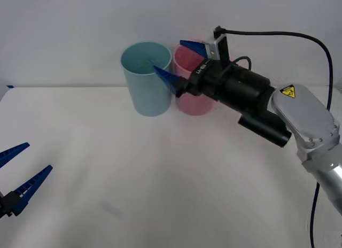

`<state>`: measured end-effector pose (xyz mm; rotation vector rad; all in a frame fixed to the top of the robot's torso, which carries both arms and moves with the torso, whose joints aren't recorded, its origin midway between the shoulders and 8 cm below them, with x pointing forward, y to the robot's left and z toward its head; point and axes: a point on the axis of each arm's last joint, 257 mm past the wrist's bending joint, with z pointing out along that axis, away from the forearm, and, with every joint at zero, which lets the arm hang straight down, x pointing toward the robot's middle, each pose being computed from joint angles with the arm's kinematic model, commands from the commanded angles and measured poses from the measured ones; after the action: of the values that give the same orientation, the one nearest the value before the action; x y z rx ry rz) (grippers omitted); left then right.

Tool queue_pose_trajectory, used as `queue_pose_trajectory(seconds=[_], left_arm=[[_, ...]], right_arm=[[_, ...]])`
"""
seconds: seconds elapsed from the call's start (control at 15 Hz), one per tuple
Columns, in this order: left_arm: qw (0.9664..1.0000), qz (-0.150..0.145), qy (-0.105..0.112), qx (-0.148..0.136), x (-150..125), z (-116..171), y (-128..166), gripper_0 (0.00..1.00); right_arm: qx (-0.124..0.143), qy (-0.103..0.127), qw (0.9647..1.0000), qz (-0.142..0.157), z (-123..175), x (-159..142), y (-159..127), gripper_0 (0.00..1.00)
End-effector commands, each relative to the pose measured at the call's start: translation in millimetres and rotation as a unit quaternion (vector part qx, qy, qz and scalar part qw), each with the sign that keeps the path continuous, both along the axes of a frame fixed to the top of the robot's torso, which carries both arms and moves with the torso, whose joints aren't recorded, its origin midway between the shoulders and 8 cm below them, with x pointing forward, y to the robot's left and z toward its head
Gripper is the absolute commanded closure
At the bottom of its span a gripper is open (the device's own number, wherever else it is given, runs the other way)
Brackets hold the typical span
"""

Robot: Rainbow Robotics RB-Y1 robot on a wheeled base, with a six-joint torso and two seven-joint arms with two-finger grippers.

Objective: Grasp the object on the table and drop it into the matching bin: aluminum can to the light blue bin, PET bottle to the pink bin.

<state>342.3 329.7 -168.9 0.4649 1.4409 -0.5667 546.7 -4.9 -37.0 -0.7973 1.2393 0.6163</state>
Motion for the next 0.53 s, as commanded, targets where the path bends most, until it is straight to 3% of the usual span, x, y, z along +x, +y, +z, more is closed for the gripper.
queue_pose_trajectory(seconds=[0.07, 0.2, 0.33, 0.53], left_arm=[[1.0000, 0.000, 0.000, 0.000, 0.0, 0.0, 0.0, 0.00], [1.0000, 0.000, 0.000, 0.000, 0.0, 0.0, 0.0, 0.00], [1.0000, 0.000, 0.000, 0.000, 0.0, 0.0, 0.0, 0.00], [1.0000, 0.000, 0.000, 0.000, 0.0, 0.0, 0.0, 0.00]], right_arm=[[-0.013, 0.002, 0.9998, 0.016, -12.0, -23.0, -26.5, 0.00], [-0.026, 0.005, 0.9993, 0.025, -23.9, -36.3, -47.3, 0.00], [-0.051, -0.012, 0.9983, 0.025, -40.0, -48.1, -79.2, 0.00], [-0.073, -0.008, 0.9970, 0.023, -63.4, -62.6, -112.3, 0.00]])
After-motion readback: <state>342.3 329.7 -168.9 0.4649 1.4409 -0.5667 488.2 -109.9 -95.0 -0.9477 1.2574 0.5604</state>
